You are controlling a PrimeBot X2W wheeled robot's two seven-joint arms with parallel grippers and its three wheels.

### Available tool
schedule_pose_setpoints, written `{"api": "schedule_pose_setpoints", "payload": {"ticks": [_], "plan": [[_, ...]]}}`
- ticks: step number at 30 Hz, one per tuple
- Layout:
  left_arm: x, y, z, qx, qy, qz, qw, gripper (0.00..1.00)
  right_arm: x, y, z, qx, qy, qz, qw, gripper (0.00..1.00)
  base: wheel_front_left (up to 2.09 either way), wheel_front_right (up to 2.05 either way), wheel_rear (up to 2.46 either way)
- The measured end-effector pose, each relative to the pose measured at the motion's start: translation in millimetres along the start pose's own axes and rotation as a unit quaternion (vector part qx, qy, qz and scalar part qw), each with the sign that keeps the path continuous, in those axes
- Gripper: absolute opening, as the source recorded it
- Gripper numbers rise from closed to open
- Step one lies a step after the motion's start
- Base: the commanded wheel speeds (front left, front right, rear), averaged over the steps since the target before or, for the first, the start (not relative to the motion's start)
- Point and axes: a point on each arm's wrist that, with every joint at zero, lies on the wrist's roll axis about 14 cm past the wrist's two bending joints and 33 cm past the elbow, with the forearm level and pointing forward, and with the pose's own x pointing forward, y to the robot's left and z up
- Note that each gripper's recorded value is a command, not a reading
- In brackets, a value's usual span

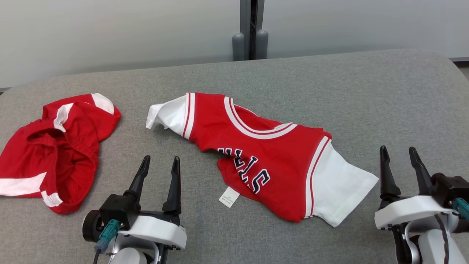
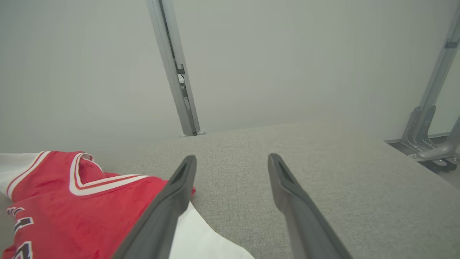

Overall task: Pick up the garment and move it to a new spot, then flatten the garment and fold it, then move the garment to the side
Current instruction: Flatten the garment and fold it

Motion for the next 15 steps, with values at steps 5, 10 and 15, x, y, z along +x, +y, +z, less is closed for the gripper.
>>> {"api": "schedule_pose_setpoints", "payload": {"ticks": [5, 10, 15], "plan": [[1, -1, -5, -0.001, 0.007, -0.001, 1.000, 1.00, 5, -8, -32, 0.033, 0.053, -0.020, 0.998, 1.00, 0.00, 0.00, 0.00], [5, 2, -9, 0.000, 0.012, 0.000, 1.000, 1.00, 7, -13, -65, 0.049, 0.112, -0.031, 0.992, 1.00, 0.00, 0.00, 0.00], [8, 5, -17, 0.000, 0.023, 0.003, 1.000, 1.00, 3, -17, -94, 0.081, 0.159, -0.051, 0.983, 1.00, 0.00, 0.00, 0.00]]}}
